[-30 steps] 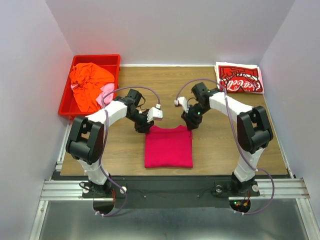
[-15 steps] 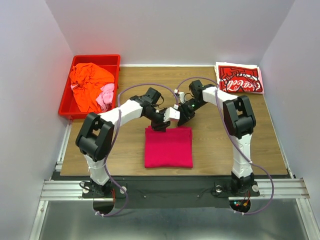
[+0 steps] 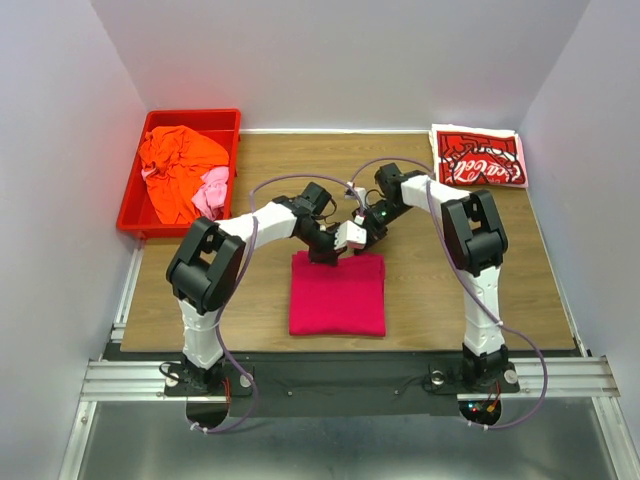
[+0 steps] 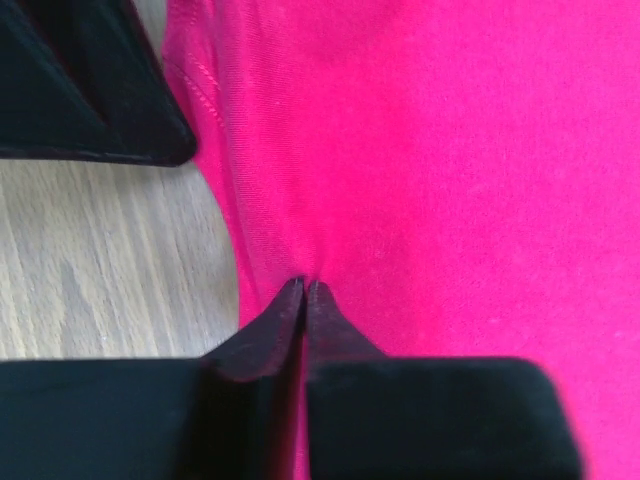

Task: Fold and stack the t-shirts
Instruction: Fold the tshirt

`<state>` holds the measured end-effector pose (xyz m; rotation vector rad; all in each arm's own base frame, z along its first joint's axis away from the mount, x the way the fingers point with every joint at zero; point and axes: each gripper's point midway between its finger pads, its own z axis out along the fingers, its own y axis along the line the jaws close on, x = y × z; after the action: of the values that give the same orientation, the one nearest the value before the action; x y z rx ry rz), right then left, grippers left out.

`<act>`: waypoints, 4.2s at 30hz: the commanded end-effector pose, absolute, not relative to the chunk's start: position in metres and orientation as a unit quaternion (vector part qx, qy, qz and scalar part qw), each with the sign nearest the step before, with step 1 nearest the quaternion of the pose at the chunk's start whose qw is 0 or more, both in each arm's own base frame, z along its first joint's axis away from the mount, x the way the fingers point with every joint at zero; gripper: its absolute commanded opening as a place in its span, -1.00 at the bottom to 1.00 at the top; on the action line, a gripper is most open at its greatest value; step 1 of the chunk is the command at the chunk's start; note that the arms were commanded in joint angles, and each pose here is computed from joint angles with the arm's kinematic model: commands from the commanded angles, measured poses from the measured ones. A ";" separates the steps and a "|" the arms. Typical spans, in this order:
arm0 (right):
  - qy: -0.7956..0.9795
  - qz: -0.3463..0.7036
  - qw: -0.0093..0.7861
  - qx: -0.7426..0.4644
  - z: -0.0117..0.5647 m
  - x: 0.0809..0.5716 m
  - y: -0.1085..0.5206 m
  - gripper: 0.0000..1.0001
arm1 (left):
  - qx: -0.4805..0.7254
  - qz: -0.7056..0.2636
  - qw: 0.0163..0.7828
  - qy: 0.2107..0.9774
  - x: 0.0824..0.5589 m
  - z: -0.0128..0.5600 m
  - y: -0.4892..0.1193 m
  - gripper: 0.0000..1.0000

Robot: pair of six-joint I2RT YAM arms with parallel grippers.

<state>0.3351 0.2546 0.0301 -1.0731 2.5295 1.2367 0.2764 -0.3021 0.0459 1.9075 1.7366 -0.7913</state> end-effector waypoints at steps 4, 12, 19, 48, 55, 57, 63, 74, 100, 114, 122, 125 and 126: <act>0.840 0.395 0.038 -0.372 0.005 0.320 0.254 -0.94 | 0.696 -0.296 0.261 0.600 0.274 0.087 -0.314 -1.00; 0.838 0.397 0.031 -0.373 0.000 0.316 0.253 -0.99 | 0.715 -0.281 0.316 0.557 0.263 0.140 -0.327 -1.00; 0.837 0.397 0.034 -0.375 0.002 0.317 0.253 -0.99 | 0.722 -0.265 0.312 0.558 0.279 0.127 -0.335 -1.00; 0.857 0.327 0.075 -0.391 0.007 0.352 0.245 -0.97 | 0.689 -0.189 0.289 0.637 0.313 0.091 -0.280 -0.87; 0.861 0.298 0.107 -0.397 0.022 0.373 0.242 -0.82 | 0.659 -0.197 0.283 0.669 0.329 0.098 -0.252 0.03; 0.862 0.291 0.122 -0.396 0.031 0.380 0.240 -0.76 | 0.658 -0.195 0.285 0.669 0.331 0.101 -0.245 0.05; 0.864 0.264 0.185 -0.386 0.078 0.408 0.227 -0.54 | 0.645 -0.210 0.267 0.685 0.332 0.090 -0.231 0.05; 0.858 0.308 0.164 -0.377 0.111 0.359 0.214 -0.13 | 0.624 -0.243 0.239 0.703 0.333 0.069 -0.226 0.02; 0.852 0.345 0.078 -0.385 0.054 0.315 0.209 -0.17 | 0.614 -0.245 0.223 0.716 0.326 0.079 -0.212 -1.00; 0.873 0.278 0.131 -0.378 0.061 0.345 0.199 -0.99 | 0.605 -0.216 0.249 0.724 0.341 0.082 -0.196 -1.00; 0.894 0.217 0.156 -0.359 0.034 0.396 0.196 -0.99 | 0.578 -0.189 0.247 0.755 0.378 0.033 -0.196 -1.00; 0.901 0.193 0.164 -0.353 0.024 0.414 0.192 -0.99 | 0.567 -0.179 0.257 0.762 0.395 0.027 -0.196 -1.00; 0.903 0.186 0.168 -0.350 0.023 0.420 0.191 -0.99 | 0.564 -0.175 0.260 0.764 0.399 0.026 -0.195 -1.00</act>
<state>0.3781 0.1995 0.0289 -1.0399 2.6026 0.7196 0.3673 -0.2023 0.0315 1.5890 2.0558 -0.5928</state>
